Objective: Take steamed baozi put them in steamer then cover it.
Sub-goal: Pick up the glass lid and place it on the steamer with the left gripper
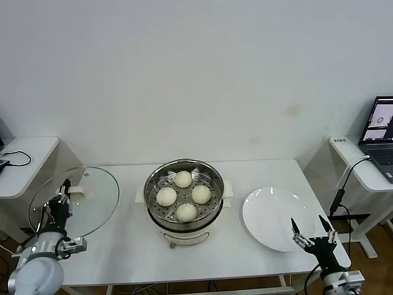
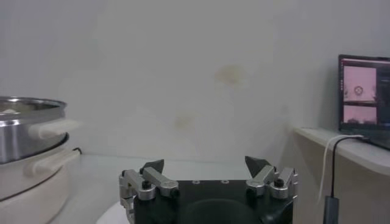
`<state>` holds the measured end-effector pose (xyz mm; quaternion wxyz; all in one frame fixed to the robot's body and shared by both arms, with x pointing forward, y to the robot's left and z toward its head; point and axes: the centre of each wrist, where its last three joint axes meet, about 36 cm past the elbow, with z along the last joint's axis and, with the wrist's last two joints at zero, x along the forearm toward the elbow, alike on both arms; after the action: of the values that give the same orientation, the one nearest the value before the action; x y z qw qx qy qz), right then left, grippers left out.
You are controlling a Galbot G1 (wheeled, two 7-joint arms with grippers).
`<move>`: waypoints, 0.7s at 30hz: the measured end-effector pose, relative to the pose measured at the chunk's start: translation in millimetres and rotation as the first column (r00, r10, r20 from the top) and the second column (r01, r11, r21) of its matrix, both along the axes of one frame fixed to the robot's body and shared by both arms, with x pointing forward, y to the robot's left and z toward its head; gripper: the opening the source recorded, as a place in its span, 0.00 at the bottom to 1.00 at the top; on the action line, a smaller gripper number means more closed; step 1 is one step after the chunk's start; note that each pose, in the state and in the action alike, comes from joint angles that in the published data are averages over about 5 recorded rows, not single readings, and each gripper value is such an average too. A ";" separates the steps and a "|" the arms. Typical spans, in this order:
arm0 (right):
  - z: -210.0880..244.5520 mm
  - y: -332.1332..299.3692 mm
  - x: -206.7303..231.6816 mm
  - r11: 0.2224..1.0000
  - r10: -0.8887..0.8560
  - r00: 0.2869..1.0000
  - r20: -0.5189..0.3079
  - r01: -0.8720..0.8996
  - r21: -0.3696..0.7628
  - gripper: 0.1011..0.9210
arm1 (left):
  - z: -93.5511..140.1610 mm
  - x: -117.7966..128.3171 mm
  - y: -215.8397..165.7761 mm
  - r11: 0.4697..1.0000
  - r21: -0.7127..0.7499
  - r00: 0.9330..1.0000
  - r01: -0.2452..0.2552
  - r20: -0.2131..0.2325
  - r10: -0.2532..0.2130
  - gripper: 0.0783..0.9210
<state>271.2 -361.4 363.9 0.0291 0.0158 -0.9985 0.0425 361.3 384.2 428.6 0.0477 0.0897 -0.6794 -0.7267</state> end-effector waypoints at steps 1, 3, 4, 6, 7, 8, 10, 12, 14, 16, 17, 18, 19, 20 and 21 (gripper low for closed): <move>0.0 1.0 -0.3 1.000 0.001 1.000 0.001 -0.001 -0.003 0.88 | 5.4 0.1 -2.8 1.000 -0.006 1.000 0.006 0.007 -0.006 0.08; 0.2 3.1 -0.7 1.000 0.001 1.000 0.005 -0.001 -0.011 0.88 | 14.4 1.0 -9.3 1.000 -0.021 1.000 0.023 0.018 -0.022 0.08; 0.5 4.1 -0.7 1.000 0.001 1.000 0.007 -0.001 -0.016 0.88 | 18.4 1.9 -13.0 0.999 -0.030 0.999 0.033 0.022 -0.032 0.08; 1.2 6.1 -0.4 1.000 -0.001 1.000 0.010 0.001 -0.025 0.88 | 25.6 4.7 -21.0 0.997 -0.047 0.998 0.054 0.030 -0.053 0.08; 1.6 7.3 -0.1 1.000 -0.003 1.000 0.011 0.003 -0.029 0.88 | 28.7 6.6 -25.0 0.996 -0.055 0.997 0.065 0.033 -0.063 0.08; 2.1 8.5 0.3 0.999 -0.005 1.000 0.012 0.005 -0.032 0.88 | 31.6 8.7 -29.0 0.995 -0.062 0.997 0.075 0.035 -0.072 0.08; 3.2 11.1 1.5 0.999 -0.011 1.000 0.014 0.011 -0.041 0.88 | 36.0 13.7 -37.1 0.993 -0.074 0.995 0.091 0.037 -0.088 0.08; 4.0 13.9 2.6 0.998 -0.020 1.000 0.014 0.020 -0.051 0.88 | 38.9 19.0 -46.0 0.991 -0.084 0.994 0.104 0.034 -0.101 0.08; 3.8 17.1 3.4 0.998 -0.029 1.000 0.012 0.030 -0.062 0.88 | 40.5 24.3 -55.5 0.989 -0.092 0.993 0.115 0.030 -0.113 0.08; 2.7 20.3 4.0 0.997 -0.037 0.999 0.008 0.037 -0.074 0.88 | 40.4 29.4 -65.7 0.988 -0.095 0.992 0.124 0.023 -0.122 0.08; 2.2 21.7 4.4 0.996 -0.040 0.999 0.006 0.040 -0.081 0.88 | 39.7 31.8 -71.2 0.987 -0.096 0.992 0.128 0.018 -0.127 0.08; 1.5 23.1 4.8 0.995 -0.042 0.999 0.004 0.042 -0.087 0.88 | 38.6 34.3 -77.0 0.987 -0.095 0.991 0.131 0.013 -0.130 0.08; 0.7 24.3 5.4 0.995 -0.043 0.999 0.003 0.043 -0.094 0.88 | 37.2 36.7 -83.3 0.987 -0.094 0.991 0.134 0.007 -0.134 0.08; -0.1 25.4 6.1 0.994 -0.045 0.999 0.001 0.045 -0.099 0.88 | 35.7 39.1 -90.0 0.986 -0.093 0.991 0.136 0.002 -0.137 0.08; -1.0 26.5 6.8 0.993 -0.046 0.999 -0.001 0.046 -0.105 0.88 | 34.1 41.4 -97.1 0.986 -0.090 0.990 0.139 -0.004 -0.140 0.08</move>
<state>278.0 -334.9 362.9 0.0324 -0.0085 -0.9950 0.0939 402.7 287.1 462.7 0.0043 0.0361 -0.7158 -0.6974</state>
